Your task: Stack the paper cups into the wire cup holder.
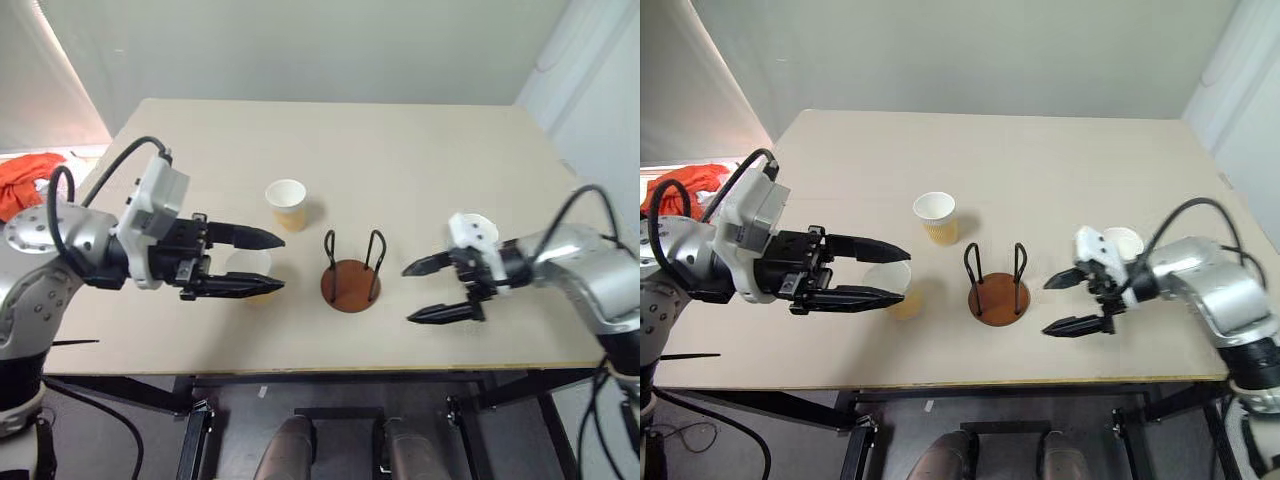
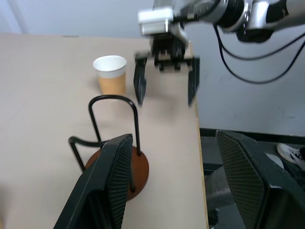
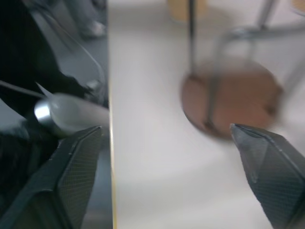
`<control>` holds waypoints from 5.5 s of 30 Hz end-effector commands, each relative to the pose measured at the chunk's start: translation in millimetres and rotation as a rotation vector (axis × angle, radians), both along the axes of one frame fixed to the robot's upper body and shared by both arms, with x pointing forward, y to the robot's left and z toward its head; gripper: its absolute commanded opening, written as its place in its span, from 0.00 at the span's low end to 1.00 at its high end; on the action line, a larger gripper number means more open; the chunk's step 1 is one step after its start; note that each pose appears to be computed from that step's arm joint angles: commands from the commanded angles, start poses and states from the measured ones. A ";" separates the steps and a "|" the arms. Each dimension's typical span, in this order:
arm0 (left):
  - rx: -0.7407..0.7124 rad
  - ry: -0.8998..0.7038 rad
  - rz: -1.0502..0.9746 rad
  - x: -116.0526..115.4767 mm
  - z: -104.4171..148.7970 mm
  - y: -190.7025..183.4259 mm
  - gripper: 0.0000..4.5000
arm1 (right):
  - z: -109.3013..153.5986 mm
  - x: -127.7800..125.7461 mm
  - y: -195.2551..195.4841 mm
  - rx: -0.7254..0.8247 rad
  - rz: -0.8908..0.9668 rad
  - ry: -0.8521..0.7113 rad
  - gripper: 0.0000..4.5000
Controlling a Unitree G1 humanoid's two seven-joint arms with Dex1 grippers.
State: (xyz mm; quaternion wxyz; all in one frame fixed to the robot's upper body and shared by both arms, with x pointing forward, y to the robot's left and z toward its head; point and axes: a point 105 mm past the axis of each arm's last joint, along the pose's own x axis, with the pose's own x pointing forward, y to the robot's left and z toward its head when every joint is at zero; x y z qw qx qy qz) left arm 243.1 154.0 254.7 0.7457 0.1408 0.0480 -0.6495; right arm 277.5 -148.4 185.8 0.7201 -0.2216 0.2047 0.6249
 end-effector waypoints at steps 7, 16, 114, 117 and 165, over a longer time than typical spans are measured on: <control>-0.036 -0.206 0.016 19.0 33.6 -18.3 0.68 | 43.4 45.8 -61.6 -0.256 -0.212 -0.343 0.99; 0.161 -0.295 0.083 32.8 15.4 -11.3 0.68 | 14.5 85.0 -71.8 -0.317 -0.256 -0.341 0.99; 0.942 -0.269 -0.221 66.1 -88.5 44.1 0.59 | 103.1 -11.3 83.9 0.625 0.104 -0.223 1.00; 0.929 -0.277 -0.229 68.9 -87.6 41.7 0.39 | 104.7 -11.8 80.6 0.632 0.081 -0.240 1.00; 0.627 -0.732 -0.871 70.4 6.4 -110.4 0.01 | 73.0 -103.5 -42.2 0.357 -0.535 -0.412 1.00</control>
